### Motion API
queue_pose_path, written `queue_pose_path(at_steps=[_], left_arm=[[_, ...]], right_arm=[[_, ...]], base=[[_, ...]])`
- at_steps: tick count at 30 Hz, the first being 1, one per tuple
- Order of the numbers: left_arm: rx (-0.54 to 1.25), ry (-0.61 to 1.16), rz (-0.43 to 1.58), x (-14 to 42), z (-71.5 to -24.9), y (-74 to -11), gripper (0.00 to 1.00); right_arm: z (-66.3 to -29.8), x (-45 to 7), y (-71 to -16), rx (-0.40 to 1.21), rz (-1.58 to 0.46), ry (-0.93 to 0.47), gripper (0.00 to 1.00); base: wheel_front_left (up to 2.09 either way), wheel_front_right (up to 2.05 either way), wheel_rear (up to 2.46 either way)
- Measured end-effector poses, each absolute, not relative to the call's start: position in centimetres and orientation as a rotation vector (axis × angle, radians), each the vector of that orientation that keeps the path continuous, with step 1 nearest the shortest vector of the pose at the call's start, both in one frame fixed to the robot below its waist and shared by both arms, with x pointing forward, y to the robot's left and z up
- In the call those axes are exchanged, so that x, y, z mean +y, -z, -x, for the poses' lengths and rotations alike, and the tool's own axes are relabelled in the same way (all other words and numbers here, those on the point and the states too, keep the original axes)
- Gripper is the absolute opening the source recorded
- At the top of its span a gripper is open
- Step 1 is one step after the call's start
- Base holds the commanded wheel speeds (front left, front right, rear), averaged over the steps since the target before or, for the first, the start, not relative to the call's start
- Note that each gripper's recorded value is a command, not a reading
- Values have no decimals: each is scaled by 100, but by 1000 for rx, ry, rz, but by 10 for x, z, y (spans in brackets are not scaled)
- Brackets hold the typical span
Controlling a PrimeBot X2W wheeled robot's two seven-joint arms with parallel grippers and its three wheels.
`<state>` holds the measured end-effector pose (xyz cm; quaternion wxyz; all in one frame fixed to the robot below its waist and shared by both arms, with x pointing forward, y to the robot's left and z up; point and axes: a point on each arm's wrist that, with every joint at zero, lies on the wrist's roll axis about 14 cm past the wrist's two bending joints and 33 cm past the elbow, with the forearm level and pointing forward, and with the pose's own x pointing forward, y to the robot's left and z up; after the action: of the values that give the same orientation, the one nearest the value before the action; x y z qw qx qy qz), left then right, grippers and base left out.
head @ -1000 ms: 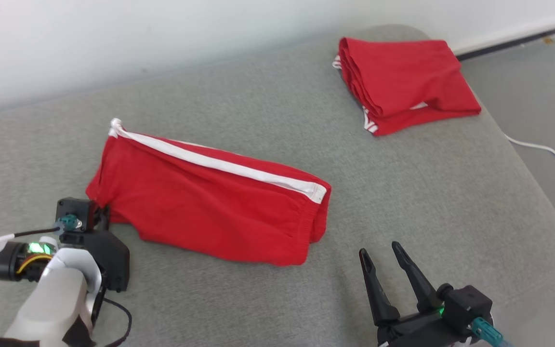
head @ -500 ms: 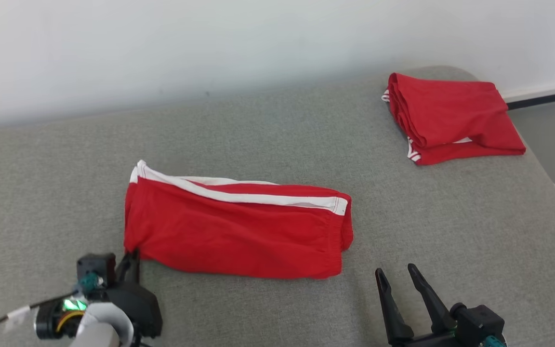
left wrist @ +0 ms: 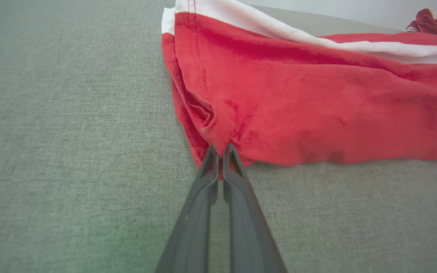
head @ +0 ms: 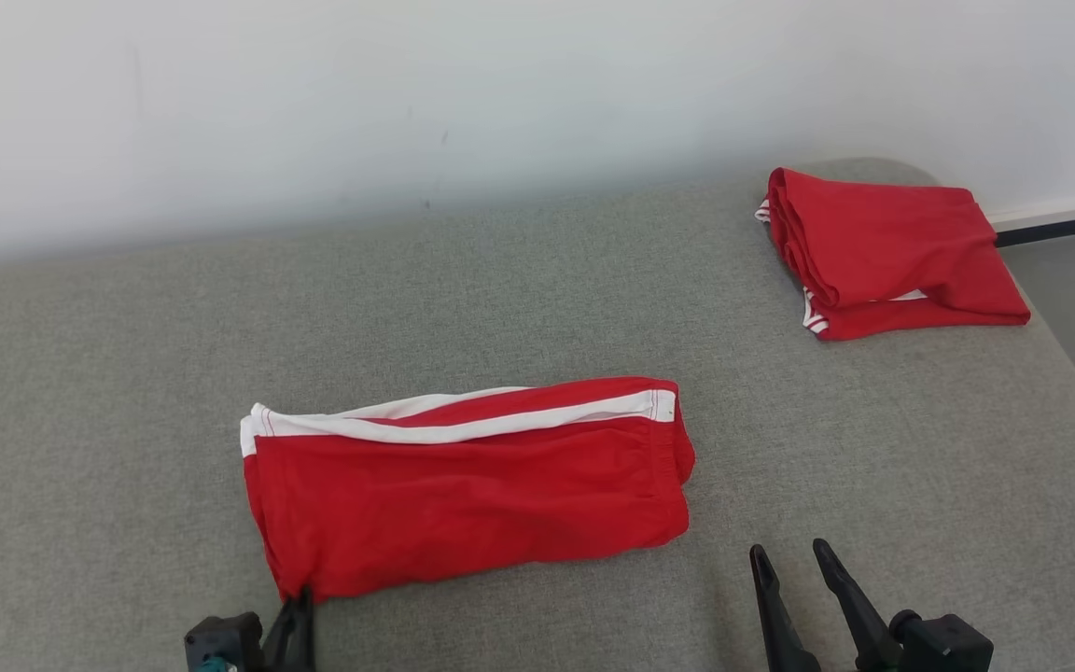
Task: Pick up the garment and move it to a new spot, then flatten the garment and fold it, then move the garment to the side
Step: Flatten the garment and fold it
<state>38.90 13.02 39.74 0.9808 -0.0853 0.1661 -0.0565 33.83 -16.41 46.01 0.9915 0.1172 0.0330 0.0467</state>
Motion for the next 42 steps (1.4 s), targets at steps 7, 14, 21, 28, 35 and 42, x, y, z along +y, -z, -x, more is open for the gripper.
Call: queue_pose_path(at_steps=[7,14,21,28,35,42], left_arm=[[119,47,137,151,-407,-457,100],[-9,-36,101,179,-391,-487,100],[-69,-119,6,208,-373,-502,100],[19,-156,-29,221,-354,-475,100],[41,-164,-18,226,-349,-468,100],[27,-153,-11,223,-357,-472,100]], right_arm=[[-339,-166,-465,49,-227,-92,100],[-345,-174,-472,27,-216,-75,100],[-352,-176,-470,31,-210,-68,100],[-355,-172,-463,51,-208,-70,100],[-365,-155,-456,83,-182,-126,100],[-411,-141,-460,93,-93,-208,100]], base=[[0,0,0],[0,0,0],[0,0,0],[0,0,0],[0,0,0],[0,0,0]])
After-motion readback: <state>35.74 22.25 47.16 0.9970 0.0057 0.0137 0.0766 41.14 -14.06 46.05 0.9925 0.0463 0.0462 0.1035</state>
